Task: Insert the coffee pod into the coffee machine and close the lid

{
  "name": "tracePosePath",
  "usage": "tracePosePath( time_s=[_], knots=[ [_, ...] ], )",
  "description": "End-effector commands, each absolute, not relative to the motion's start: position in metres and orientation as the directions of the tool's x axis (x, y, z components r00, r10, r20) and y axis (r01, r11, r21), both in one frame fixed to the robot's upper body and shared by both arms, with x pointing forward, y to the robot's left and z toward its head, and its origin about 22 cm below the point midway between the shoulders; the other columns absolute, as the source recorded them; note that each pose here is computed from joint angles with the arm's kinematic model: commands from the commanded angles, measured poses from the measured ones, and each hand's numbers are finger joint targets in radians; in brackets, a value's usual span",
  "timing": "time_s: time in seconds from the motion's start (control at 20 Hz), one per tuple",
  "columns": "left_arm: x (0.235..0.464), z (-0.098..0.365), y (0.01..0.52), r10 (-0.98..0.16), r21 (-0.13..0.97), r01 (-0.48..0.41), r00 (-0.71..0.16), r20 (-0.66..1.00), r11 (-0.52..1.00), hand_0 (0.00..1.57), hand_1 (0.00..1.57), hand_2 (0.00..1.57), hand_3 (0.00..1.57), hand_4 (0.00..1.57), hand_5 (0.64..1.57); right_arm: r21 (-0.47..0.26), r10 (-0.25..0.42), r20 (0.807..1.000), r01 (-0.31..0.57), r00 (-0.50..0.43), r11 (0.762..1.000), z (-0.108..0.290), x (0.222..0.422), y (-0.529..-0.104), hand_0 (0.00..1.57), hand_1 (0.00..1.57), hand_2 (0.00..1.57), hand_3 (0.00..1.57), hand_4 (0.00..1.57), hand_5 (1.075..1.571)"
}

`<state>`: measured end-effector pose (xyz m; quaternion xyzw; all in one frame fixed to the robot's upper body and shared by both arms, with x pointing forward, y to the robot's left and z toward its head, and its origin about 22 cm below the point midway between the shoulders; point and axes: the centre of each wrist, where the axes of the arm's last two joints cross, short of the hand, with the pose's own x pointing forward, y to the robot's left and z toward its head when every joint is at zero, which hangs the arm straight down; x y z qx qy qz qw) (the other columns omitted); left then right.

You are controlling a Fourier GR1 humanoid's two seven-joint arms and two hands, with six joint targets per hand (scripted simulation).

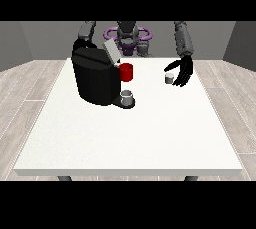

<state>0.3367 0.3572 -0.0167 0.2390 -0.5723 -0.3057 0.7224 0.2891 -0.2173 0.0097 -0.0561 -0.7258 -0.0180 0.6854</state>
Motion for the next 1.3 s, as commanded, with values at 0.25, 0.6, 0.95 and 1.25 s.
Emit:
tracePosePath(
  time_s=[0.25, 0.6, 0.95, 1.25],
  knots=[
    [0.341, -0.034, 0.344, -0.777, 0.777, 0.036, 0.075, 0.625, 0.628, 0.69, 0.69, 0.85, 0.65, 0.29, 1.571, -0.03, 0.04, 0.994, 0.099, -0.106, 0.995, 0.021, 0.296, -0.212, 0.0, 0.0, 0.0, 0.0, 0.49, 1.571],
    [0.35, -0.029, 0.338, -0.845, 0.841, 0.084, 0.047, 0.533, 0.535, 0.99, 0.99, 1.09, 0.87, 0.29, 1.571, -0.009, 0.017, 0.997, 0.115, -0.073, 0.993, 0.014, 0.297, -0.208, 0.0, 0.0, 0.0, 0.0, 0.51, 1.571],
    [0.35, -0.024, 0.352, -0.864, 0.859, 0.102, 0.0, 0.504, 0.501, 1.23, 1.23, 1.36, 1.31, 0.47, 1.571, -0.01, 0.018, 0.998, 0.137, -0.054, 0.991, -0.002, 0.288, -0.215, 0.0, 0.0, 0.0, 0.0, 0.43, 1.571],
    [0.381, 0.023, 0.346, -0.819, 0.828, 0.103, -0.121, 0.561, 0.552, 1.45, 1.45, 1.45, 1.39, 0.62, 1.571, -0.008, 0.011, 1.0, 0.14, -0.021, 0.99, 0.003, 0.298, -0.229, 0.0, 0.0, 0.0, 0.0, 0.43, 1.571]
  ],
)
